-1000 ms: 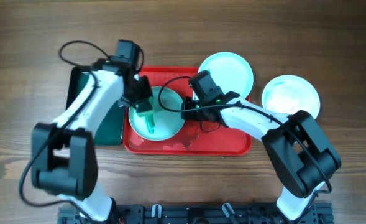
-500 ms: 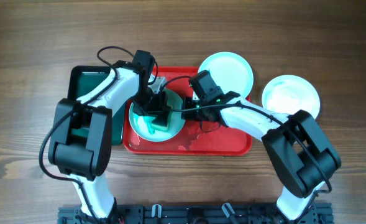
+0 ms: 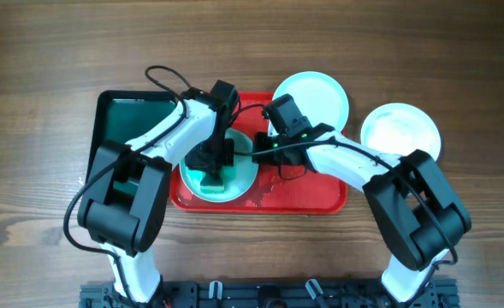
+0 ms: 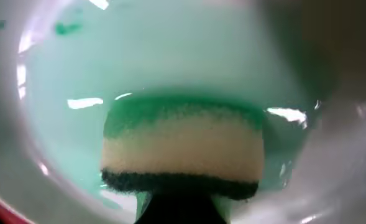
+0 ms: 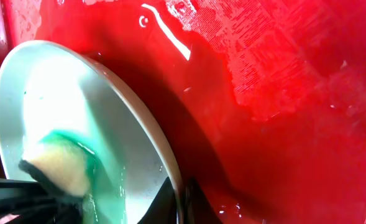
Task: Clean dirty plates on tray and stack at the side
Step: 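Hold the plate with the right gripper and scrub it with the sponge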
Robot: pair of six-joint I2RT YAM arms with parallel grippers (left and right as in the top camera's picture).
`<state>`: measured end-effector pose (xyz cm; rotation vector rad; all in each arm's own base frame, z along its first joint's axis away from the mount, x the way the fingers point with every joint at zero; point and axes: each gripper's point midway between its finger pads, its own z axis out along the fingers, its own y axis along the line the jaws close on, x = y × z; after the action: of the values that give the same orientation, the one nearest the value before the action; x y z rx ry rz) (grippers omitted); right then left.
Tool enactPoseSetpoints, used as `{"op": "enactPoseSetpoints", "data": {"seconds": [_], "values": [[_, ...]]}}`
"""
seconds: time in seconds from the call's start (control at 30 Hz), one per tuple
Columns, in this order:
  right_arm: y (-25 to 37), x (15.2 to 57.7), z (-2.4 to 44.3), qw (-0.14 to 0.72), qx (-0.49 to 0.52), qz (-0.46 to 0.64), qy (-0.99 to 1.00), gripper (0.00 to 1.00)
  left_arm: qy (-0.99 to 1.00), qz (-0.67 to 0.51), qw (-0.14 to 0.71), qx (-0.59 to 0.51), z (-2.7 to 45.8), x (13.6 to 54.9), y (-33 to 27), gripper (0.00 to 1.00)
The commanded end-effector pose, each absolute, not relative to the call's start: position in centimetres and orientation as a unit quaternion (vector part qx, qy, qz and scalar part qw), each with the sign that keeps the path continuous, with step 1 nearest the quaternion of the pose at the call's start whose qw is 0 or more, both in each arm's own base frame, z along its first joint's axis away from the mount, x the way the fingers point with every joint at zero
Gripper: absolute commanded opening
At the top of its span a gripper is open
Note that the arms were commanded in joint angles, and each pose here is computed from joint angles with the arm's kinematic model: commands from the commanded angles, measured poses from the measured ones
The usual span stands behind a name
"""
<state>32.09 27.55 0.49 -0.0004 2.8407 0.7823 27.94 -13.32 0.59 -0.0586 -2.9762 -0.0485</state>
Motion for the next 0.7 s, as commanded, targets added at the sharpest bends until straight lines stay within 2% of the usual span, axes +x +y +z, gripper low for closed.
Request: {"op": "enactPoseSetpoints", "data": {"seconds": [0.0,0.17,0.33,0.43,0.5,0.53,0.67], "values": [[27.1,32.9,0.1,0.096,0.020,0.261,0.960,0.04,-0.987,0.000,0.122,-0.105,-1.8,26.4,-13.2,0.04],[27.1,32.8,0.1,0.095,0.020,0.260,0.961,0.04,-0.973,-0.220,-0.017,0.073,-0.7,31.4,-5.4,0.04],[27.1,32.8,0.1,0.095,0.020,0.260,0.961,0.04,-0.969,-0.201,-0.101,0.101,-0.7,35.1,-6.4,0.04],[27.1,32.8,0.1,0.095,0.020,0.260,0.961,0.04,-0.977,-0.145,-0.116,0.109,-1.3,36.3,-8.4,0.04],[27.2,32.7,0.1,0.093,0.018,0.263,0.960,0.04,-0.989,-0.050,-0.101,0.091,-2.0,36.7,-11.9,0.04],[27.3,32.7,0.2,0.092,0.012,0.265,0.960,0.04,-0.996,0.046,-0.074,0.025,-2.1,36.2,-15.5,0.04],[27.3,32.6,0.2,0.093,0.009,0.265,0.960,0.04,-0.976,0.203,-0.018,-0.077,-0.9,33.7,-21.0,0.04]]}}
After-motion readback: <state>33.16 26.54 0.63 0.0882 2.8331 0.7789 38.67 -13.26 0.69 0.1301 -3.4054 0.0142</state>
